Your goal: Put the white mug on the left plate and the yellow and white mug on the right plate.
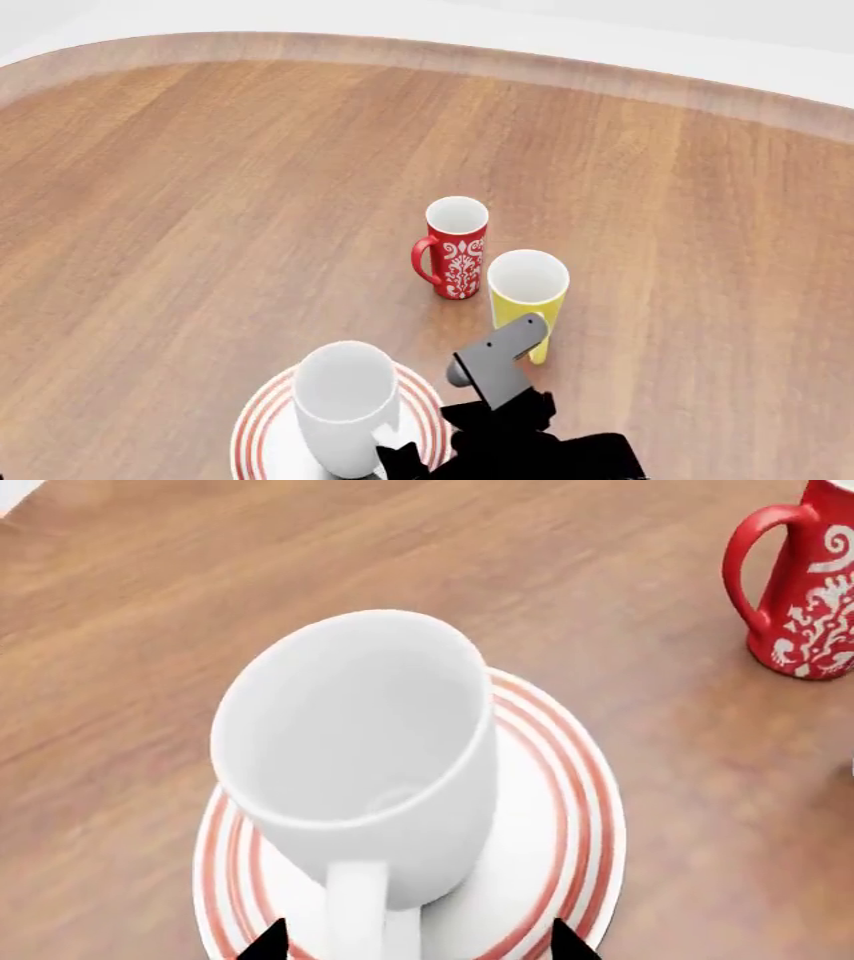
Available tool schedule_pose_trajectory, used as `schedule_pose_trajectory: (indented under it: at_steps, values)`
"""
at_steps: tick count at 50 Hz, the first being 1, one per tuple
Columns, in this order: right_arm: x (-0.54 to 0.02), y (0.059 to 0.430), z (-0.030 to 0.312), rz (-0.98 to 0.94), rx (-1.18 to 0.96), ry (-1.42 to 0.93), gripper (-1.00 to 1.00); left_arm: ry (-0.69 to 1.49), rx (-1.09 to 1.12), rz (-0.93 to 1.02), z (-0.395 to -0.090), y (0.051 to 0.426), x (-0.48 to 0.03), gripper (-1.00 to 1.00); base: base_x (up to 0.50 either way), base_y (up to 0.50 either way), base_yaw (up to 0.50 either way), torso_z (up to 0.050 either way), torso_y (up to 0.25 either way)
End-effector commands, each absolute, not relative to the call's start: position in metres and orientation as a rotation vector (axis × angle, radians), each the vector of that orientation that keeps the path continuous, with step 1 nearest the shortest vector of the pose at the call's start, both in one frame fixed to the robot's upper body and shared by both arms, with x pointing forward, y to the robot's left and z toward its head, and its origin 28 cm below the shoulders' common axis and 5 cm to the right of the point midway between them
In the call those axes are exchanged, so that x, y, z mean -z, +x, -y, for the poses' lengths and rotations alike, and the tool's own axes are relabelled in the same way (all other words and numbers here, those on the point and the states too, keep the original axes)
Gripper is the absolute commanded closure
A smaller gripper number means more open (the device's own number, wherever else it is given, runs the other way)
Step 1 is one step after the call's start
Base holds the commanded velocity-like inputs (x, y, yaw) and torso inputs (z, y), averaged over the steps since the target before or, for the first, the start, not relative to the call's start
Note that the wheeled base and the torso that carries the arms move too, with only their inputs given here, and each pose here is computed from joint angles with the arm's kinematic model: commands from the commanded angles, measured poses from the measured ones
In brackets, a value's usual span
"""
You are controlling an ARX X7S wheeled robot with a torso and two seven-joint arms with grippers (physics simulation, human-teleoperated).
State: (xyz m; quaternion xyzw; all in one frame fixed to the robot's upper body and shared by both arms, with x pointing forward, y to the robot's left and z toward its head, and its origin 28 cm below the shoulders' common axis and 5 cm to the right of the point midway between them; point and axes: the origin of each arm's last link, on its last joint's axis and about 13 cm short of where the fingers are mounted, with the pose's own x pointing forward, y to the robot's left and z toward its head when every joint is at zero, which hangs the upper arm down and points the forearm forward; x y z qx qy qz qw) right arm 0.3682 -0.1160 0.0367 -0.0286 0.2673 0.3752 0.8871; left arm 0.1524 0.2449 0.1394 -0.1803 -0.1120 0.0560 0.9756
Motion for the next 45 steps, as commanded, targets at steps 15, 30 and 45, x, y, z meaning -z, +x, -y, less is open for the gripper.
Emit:
schedule_pose_trajectory:
  at_steps: [15, 30, 45]
  values:
    - [-0.046, 0.338, 0.119, -0.267, -0.872, -0.193, -1.00, -0.370, -0.101, 0.228, -0.242, 0.154, -0.139, -1.00, 0.00, 0.00, 0.00, 0.000, 0.000]
    - [-0.078, 0.319, 0.126, -0.060, -0.725, -0.220, -1.00, -0.369, -0.100, 0.233, -0.242, 0.151, -0.140, -1.00, 0.00, 0.00, 0.00, 0.000, 0.000]
    - [-0.103, 0.324, 0.148, 0.051, -0.467, -0.115, -1.00, -0.370, -0.096, 0.242, -0.241, 0.153, -0.141, -1.00, 0.00, 0.00, 0.00, 0.000, 0.000]
